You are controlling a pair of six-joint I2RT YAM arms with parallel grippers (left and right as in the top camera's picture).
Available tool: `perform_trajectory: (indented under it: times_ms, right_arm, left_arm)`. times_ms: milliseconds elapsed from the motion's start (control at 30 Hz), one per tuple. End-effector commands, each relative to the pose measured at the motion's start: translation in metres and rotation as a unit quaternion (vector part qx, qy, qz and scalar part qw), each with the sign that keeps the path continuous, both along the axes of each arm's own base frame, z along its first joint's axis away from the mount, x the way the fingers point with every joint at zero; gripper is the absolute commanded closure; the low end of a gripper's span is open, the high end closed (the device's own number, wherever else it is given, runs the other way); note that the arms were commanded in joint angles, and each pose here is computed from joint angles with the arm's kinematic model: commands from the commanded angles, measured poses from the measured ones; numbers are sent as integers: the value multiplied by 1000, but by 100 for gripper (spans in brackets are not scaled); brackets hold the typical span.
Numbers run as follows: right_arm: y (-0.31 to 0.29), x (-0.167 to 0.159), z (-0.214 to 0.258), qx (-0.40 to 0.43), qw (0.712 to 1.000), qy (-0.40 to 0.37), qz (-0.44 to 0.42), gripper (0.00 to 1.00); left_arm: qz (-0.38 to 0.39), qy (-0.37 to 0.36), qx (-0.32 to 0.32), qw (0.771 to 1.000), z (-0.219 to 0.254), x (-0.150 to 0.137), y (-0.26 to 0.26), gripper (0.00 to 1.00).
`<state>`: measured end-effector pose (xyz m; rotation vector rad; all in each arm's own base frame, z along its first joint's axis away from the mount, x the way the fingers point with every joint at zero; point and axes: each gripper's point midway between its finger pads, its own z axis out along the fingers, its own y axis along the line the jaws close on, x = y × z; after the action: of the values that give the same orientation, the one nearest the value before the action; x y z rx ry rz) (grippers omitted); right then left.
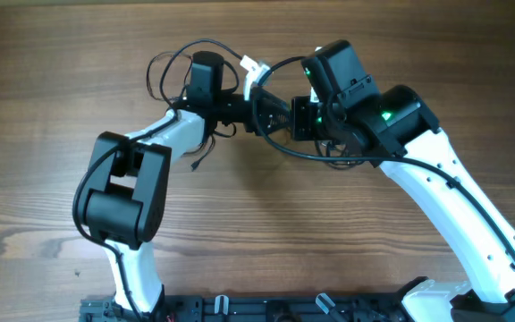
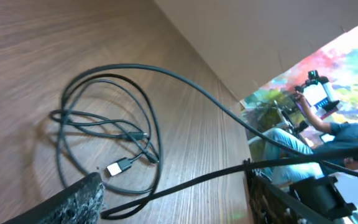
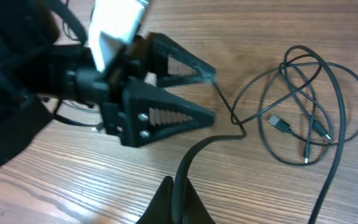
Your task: Untangle cables
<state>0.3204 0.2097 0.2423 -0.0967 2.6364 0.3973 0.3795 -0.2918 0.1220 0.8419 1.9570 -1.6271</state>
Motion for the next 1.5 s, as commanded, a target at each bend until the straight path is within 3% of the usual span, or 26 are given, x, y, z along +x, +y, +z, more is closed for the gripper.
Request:
perform_trajectory:
  times_ms: [0, 267, 800, 967, 1000, 1067, 1100, 1267, 1467]
  right_arm:
    - [2, -5, 9, 13, 1000, -6, 13, 96]
    - [-5, -16, 13, 9, 1000, 0, 14, 96]
    - [2, -25, 19, 33, 999, 5, 37, 96]
    - [2, -25, 19, 33, 999, 5, 38, 96]
    - [2, -25, 19, 32, 999, 5, 38, 96]
    - [1, -26, 19, 31, 999, 7, 38, 96]
    - [1, -26, 19, 31, 999, 6, 38, 96]
    - [0, -25, 19, 26, 999, 4, 34, 96]
    - [-19, -16, 16, -13, 1000, -12, -9, 96]
  left_arm:
    - [-8, -16, 13, 1000, -9, -5, -18, 23]
    - [27, 13, 58, 998, -50, 2, -26, 27]
    - [22, -8, 44, 999, -41, -2, -51, 29]
    - [25, -3, 57, 998, -50, -6, -60, 34]
    - [26, -1, 60, 998, -54, -7, -61, 39]
    - [48, 15, 75, 996, -66, -1, -59, 68]
    - [80, 28, 94, 992, -76, 8, -56, 96]
    - [185, 48, 131, 973, -89, 48, -23, 96]
    - [260, 109, 108, 953, -82, 88, 55, 96]
